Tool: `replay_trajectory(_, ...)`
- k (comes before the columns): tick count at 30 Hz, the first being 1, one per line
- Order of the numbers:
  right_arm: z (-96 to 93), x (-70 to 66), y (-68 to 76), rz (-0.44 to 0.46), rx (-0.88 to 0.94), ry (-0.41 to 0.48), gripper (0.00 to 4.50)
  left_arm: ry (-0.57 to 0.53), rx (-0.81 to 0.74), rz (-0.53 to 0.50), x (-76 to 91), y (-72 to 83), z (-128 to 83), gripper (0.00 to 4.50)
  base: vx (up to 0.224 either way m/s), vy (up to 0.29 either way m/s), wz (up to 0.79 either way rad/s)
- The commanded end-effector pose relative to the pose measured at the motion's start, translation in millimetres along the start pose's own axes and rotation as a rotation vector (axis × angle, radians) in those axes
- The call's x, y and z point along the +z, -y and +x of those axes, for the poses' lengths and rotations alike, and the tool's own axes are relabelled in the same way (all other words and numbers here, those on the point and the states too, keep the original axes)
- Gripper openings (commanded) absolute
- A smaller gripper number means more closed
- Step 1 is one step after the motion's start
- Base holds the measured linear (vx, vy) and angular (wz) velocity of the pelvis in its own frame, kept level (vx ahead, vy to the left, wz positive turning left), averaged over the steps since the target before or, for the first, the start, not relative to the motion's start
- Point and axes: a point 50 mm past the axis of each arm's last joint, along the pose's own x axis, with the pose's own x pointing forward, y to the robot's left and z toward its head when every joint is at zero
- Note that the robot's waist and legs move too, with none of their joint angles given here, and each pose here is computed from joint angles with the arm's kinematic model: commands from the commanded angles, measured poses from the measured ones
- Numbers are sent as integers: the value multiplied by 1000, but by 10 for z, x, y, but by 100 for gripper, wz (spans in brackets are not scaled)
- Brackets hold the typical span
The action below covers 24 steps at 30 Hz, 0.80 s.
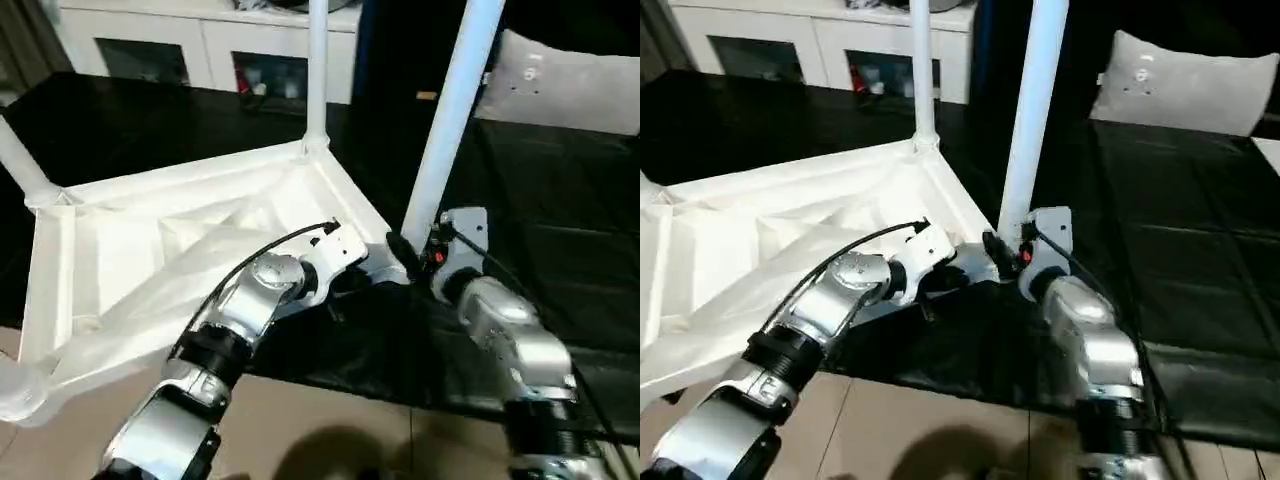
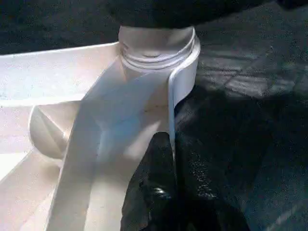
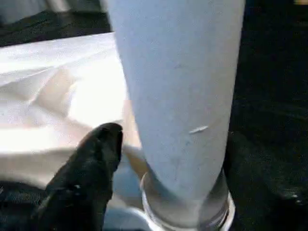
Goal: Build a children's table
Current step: Rotate leg to tighten
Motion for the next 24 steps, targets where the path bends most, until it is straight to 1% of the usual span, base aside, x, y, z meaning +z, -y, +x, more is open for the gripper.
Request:
replay_trajectory(1,5,67,-159,-2,198,40,370,58,-46,57,51,22,-32,0,0,0,0)
replay_trajectory(3,-27,77,-111,-12,214,41,382,49,-61,66,24,16,-59,0,0,0,0)
replay_trajectory(5,-151,117,52,-89,297,13,406,30,-130,79,-61,14,-154,0,0,0,0)
replay_trajectory(8,-243,141,139,-151,372,-20,426,8,-185,108,-120,19,-217,0,0,0,0)
replay_trajectory(9,-348,159,234,-220,458,-70,437,-6,-219,132,-167,7,-269,0,0,0,0)
replay_trajectory(11,-422,181,308,-264,515,-108,445,-8,-262,146,-196,12,-309,0,0,0,0)
replay_trajectory(13,-439,190,324,-282,532,-119,445,-9,-280,150,-207,15,-326,0,0,0,0)
replay_trajectory(14,-469,201,343,-309,576,-139,445,-9,-315,169,-222,20,-362,0,0,0,0)
replay_trajectory(16,-524,212,361,-332,672,-178,445,-21,-375,200,-253,21,-428,0,0,0,0)
replay_trajectory(17,-542,210,363,-335,720,-195,445,-35,-411,221,-269,28,-459,0,0,0,0)
replay_trajectory(18,-542,210,363,-335,720,-195,445,-35,-411,221,-269,28,-460,0,0,0,0)
replay_trajectory(20,-559,191,357,-333,790,-225,445,-43,-470,241,-278,51,-501,0,0,0,0)
replay_trajectory(21,-565,182,355,-334,815,-237,430,-43,-490,249,-279,59,-515,0,0,0,0)
replay_trajectory(23,-561,152,341,-331,843,-259,430,-45,-517,264,-275,70,-531,0,0,0,0)
replay_trajectory(24,-553,130,329,-333,857,-269,417,-47,-535,274,-274,79,-541,0,0,0,0)
